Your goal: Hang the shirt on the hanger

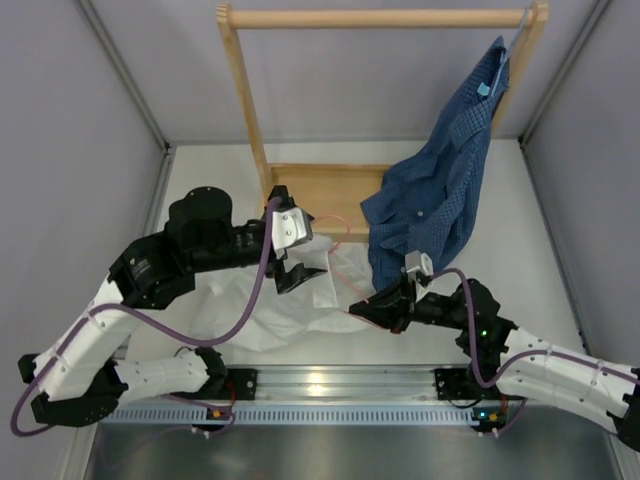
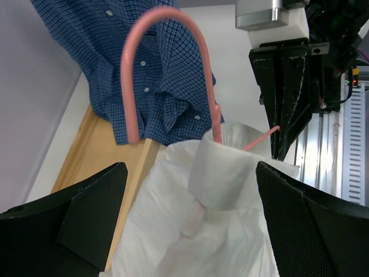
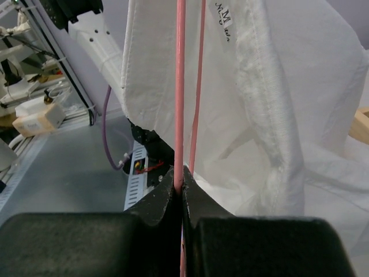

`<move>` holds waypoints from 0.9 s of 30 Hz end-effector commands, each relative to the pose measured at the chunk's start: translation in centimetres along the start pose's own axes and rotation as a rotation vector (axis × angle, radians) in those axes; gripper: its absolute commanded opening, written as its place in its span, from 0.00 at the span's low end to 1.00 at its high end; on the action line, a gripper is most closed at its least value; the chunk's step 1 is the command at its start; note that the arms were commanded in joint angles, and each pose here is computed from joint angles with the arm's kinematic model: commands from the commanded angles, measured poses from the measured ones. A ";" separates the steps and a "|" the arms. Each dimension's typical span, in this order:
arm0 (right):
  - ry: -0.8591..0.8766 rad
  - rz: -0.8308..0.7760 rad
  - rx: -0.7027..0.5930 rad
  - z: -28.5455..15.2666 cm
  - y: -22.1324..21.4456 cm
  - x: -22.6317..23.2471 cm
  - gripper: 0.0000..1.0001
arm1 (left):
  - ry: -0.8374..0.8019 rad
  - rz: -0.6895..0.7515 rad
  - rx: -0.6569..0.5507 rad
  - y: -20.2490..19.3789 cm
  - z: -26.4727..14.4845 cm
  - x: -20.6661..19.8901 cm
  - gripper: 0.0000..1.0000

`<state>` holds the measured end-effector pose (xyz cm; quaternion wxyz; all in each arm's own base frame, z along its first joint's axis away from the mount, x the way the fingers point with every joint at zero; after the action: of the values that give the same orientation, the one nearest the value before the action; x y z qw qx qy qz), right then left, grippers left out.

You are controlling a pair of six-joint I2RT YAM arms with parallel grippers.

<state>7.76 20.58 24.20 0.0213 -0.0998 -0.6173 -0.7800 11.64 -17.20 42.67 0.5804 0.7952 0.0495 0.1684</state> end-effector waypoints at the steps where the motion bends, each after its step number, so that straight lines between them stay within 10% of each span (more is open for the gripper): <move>1: 0.081 -0.073 0.005 -0.2 1.3 1.0 0.00 | -0.103 0.005 -0.036 1.5 0.4 -0.3 0.95; 9: 0.127 -0.101 0.023 -0.5 2.1 1.7 0.00 | -0.281 -0.033 0.022 1.0 0.6 -1.5 0.58; 18: 0.132 -0.123 0.026 -0.8 3.0 1.9 0.00 | -0.368 -0.035 -0.045 1.1 -1.6 -2.9 0.91; 27: 0.164 -0.140 0.014 -1.6 3.9 2.8 0.00 | -0.327 -0.060 0.014 0.2 -0.7 -2.5 0.90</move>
<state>6.09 18.98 24.02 0.0405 -0.0466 -0.6678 -0.7418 8.79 -17.07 42.90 0.5865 0.8092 -0.0270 0.0218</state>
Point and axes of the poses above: each gripper's point midway between its finger pads, its own z axis out along the fingers, its own x axis along the line the jaws close on, y = z × x, the point moved 9 cm from there along -z, back along the fingers, and after that the axes turned 4 degrees about -z, right-handed, at the moved point
